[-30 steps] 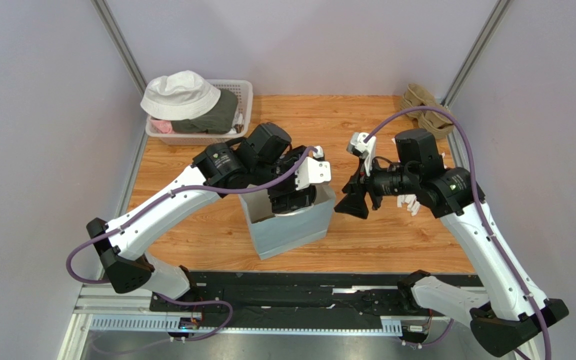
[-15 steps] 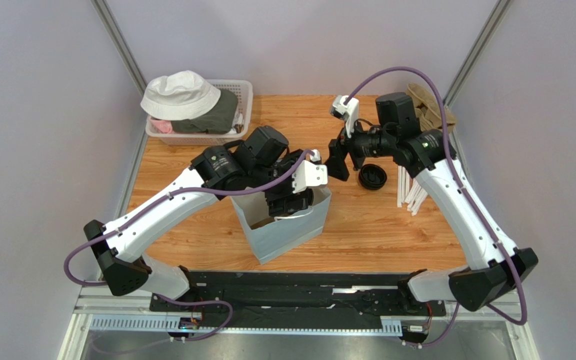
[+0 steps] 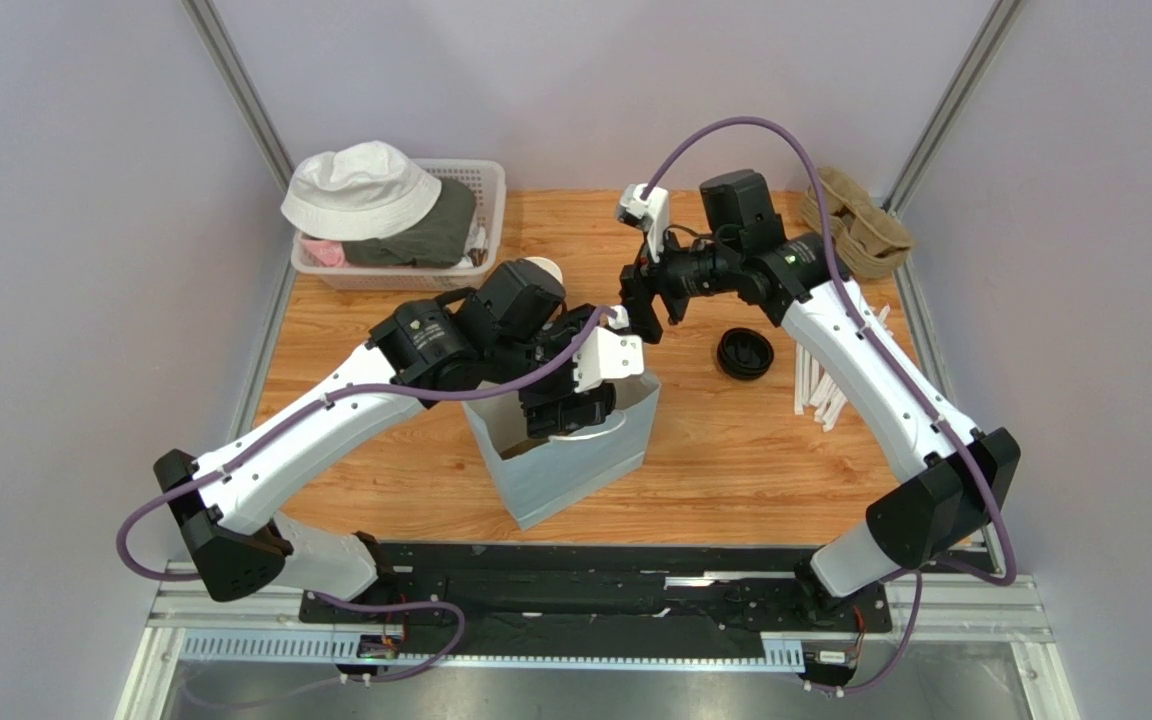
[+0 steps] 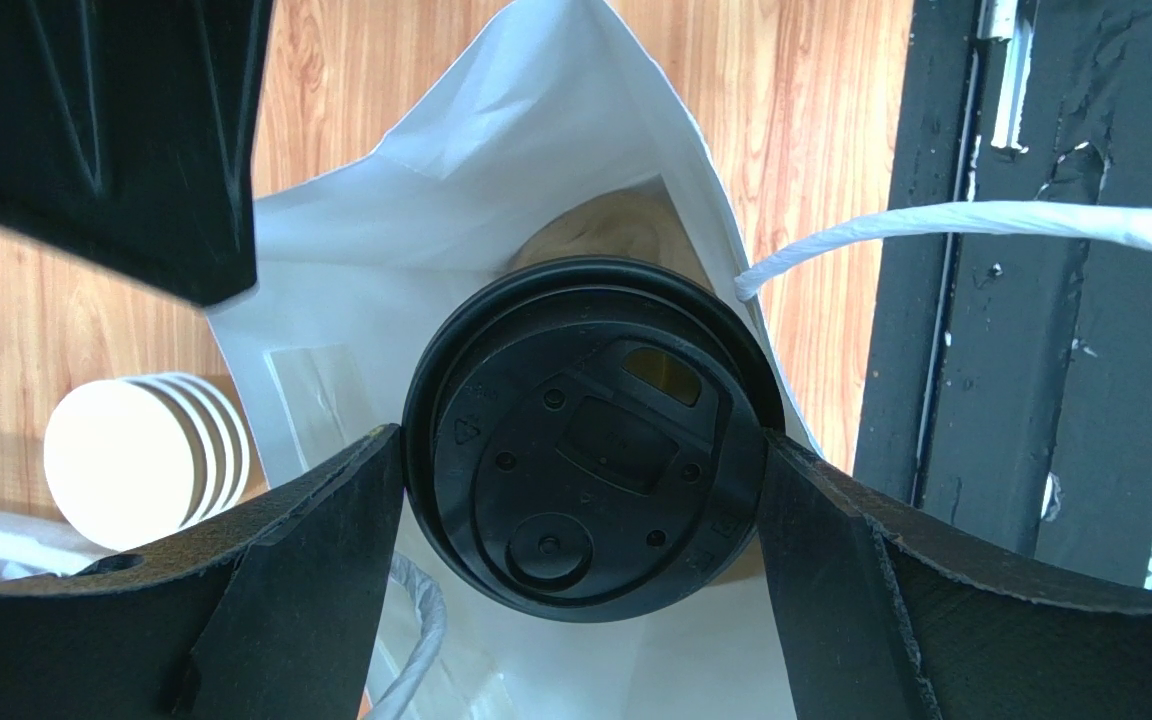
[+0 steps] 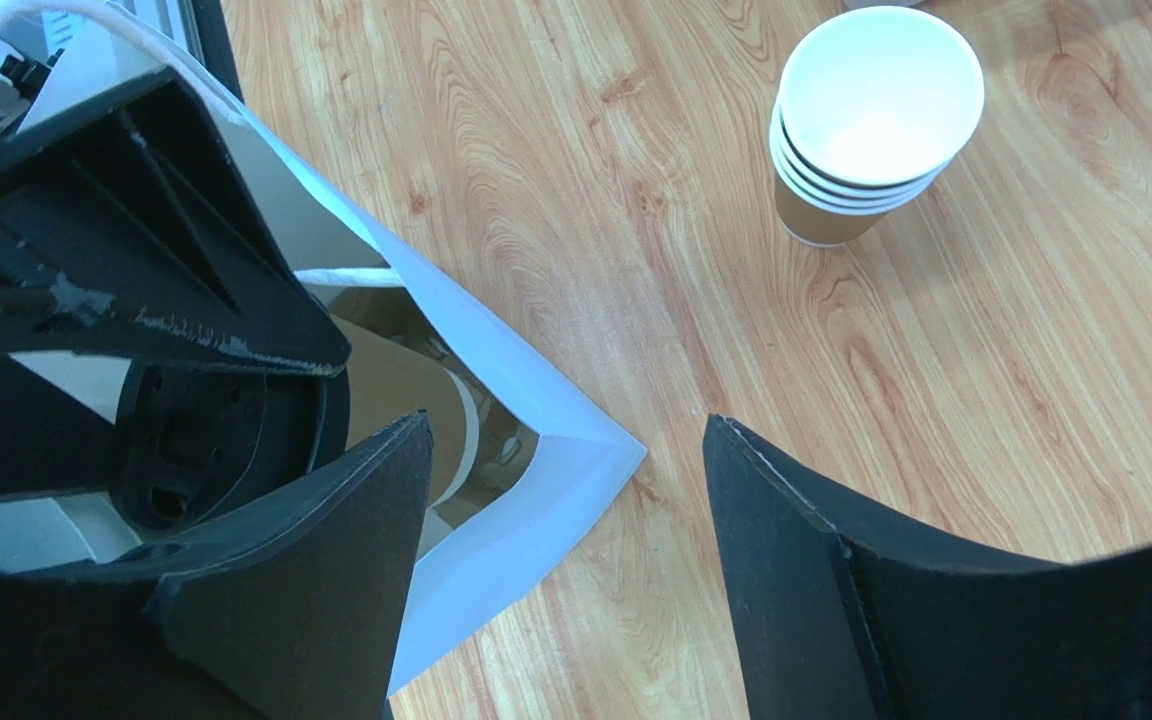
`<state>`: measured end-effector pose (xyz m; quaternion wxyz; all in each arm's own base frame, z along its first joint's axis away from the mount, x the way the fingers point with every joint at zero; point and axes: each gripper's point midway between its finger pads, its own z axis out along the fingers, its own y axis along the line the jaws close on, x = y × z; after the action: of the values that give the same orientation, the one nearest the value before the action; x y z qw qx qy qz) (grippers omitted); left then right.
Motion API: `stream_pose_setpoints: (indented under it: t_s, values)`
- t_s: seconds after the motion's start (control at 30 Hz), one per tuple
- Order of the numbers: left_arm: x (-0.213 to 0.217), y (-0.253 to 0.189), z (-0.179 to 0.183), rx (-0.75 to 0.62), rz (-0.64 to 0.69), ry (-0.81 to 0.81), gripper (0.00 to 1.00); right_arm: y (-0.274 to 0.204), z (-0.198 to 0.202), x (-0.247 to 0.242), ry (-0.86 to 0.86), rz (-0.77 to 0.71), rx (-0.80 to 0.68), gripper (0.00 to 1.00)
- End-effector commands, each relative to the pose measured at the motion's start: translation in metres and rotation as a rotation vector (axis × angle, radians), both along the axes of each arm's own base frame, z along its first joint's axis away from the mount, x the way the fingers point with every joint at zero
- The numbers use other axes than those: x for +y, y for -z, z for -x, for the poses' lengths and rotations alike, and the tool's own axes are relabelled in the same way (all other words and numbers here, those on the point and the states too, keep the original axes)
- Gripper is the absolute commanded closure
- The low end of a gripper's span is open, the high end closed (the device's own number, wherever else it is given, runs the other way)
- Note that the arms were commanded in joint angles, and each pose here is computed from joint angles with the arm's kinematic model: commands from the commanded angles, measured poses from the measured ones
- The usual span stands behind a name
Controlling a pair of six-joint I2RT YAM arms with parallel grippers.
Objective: Pack the takeout coffee
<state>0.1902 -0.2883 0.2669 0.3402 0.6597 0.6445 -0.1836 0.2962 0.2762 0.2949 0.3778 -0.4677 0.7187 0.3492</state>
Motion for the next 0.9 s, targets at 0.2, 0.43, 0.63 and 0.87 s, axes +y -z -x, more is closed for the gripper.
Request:
stream_pose_setpoints:
  t_s: [0.2, 0.43, 0.63, 0.87]
  values:
    - [0.025, -0.013, -0.003, 0.013, 0.048, -0.083, 0.76, -0.003, 0.015, -0.011, -0.057, 0.040, -0.089, 0.76]
    - [0.029, -0.025, -0.003, -0.005, 0.084, -0.072, 0.76, 0.001, 0.038, -0.020, -0.051, 0.034, -0.035, 1.00]
    - [0.022, -0.027, 0.005, 0.008, 0.106, -0.001, 0.76, -0.014, 0.028, -0.012, 0.029, -0.011, 0.044, 0.56]
    - [0.017, -0.026, 0.005, -0.002, 0.093, 0.054, 0.76, -0.023, 0.018, 0.011, 0.043, -0.065, 0.101, 0.37]
